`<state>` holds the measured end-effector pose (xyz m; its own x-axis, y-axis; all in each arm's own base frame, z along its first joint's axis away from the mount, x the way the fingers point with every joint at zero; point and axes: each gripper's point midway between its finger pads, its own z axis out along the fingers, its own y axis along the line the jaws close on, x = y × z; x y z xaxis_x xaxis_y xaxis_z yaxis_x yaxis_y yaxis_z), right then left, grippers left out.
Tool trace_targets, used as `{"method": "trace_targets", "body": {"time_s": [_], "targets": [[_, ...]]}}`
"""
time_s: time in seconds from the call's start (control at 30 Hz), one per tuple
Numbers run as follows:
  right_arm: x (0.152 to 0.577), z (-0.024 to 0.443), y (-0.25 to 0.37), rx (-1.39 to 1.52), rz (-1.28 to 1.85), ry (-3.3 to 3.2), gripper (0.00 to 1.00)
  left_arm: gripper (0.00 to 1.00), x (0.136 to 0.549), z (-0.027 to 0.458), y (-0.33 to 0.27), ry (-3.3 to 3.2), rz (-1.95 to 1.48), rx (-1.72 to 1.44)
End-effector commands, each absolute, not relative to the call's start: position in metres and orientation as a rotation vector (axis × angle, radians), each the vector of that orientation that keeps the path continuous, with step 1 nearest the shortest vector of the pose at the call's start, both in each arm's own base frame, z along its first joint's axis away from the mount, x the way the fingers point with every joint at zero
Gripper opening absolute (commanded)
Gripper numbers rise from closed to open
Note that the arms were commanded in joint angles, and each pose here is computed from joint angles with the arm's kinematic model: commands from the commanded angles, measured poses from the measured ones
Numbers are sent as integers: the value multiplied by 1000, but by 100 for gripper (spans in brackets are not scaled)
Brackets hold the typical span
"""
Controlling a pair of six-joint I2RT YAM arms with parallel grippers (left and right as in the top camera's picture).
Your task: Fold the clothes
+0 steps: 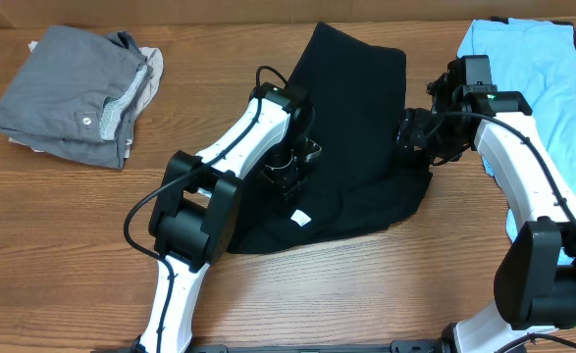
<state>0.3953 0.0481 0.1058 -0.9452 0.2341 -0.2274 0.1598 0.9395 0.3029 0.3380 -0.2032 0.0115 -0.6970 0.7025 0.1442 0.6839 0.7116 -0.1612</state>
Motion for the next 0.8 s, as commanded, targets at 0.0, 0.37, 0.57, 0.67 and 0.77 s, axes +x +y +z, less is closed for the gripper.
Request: {"method": "trace_targets", "body": {"time_s": [0.0, 0.37, 0.57, 0.67, 0.77], "targets": [[398, 104, 45, 294, 400, 2827, 76, 67, 327, 7, -219, -2698, 247, -1096], [401, 105, 45, 291, 400, 2816, 77, 39, 333, 6, -230, -2754, 283, -1036], [399, 105, 45, 293, 401, 2821, 77, 4, 337, 5, -230, -2798, 273, -942], [397, 104, 45, 296, 401, 2830, 77, 4, 344, 13, -226, -2828, 256, -891], [397, 104, 45, 296, 401, 2832, 78, 4, 355, 37, -219, -2863, 219, -858]]}}
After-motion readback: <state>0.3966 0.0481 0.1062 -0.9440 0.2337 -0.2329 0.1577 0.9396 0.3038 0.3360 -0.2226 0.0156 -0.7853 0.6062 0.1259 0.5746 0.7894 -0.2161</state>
